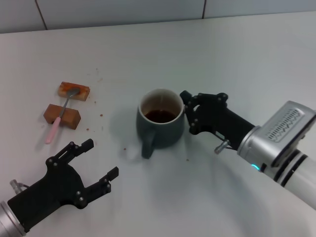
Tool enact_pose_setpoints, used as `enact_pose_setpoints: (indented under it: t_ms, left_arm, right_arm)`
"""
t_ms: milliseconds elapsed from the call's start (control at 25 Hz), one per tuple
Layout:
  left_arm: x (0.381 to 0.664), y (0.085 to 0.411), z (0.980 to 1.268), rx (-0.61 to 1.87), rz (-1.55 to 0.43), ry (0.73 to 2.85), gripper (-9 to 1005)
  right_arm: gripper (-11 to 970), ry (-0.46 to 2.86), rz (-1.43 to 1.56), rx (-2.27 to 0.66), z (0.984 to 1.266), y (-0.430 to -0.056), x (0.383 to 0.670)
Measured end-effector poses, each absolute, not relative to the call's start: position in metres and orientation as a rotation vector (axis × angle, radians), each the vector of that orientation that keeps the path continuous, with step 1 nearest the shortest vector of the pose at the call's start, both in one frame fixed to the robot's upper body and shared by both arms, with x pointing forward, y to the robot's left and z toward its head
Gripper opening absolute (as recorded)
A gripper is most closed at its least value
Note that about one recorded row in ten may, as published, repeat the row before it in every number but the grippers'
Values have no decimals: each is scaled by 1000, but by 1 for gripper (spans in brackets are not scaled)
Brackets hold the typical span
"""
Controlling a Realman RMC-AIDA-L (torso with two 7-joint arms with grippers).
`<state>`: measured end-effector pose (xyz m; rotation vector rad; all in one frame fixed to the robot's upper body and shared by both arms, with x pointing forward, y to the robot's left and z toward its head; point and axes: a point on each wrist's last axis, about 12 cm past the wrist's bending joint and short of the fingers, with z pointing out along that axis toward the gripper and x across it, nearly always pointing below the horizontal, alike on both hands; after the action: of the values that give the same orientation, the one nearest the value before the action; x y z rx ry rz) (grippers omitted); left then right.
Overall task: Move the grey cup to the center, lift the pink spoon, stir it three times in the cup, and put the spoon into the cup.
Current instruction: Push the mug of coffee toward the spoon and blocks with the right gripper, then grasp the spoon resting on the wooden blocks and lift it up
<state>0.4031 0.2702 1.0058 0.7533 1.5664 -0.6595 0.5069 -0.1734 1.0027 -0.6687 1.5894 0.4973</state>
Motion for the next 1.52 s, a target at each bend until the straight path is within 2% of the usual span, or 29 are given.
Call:
enact_pose_setpoints:
  t_ms: [320, 520, 600, 640, 800, 920, 1040, 1440, 1520]
  left_arm:
    - [403, 270, 1006, 755, -660, 1564, 846]
    - [402, 271, 1006, 753, -660, 1562, 847]
    - [403, 271, 1006, 751, -656, 1563, 847]
    - [403, 271, 1006, 751, -656, 1563, 847]
    - [402, 275, 1007, 735, -640, 1567, 846]
    - [401, 278, 1007, 721, -632, 1567, 846]
    - [400, 280, 1007, 708, -630, 1569, 847]
    - [398, 288, 1005, 579, -640, 1572, 846]
    - [396, 290, 1005, 514, -656, 1562, 847]
  right_arm:
    - [9, 1572, 539, -713, 1005, -162, 505]
    - [10, 1502, 531, -630, 1008, -179, 494]
    - [10, 1395, 551, -594, 1013, -195, 472]
    - [10, 1395, 551, -594, 1013, -195, 472]
    - [11, 1262, 632, -661, 1015, -207, 429]
    - [55, 1229, 628, -717, 1010, -212, 403]
    - [103, 1256, 606, -721, 1004, -214, 391]
    - [286, 1336, 597, -736, 995, -211, 391]
    - [438, 1342, 595, -735, 994, -211, 392]
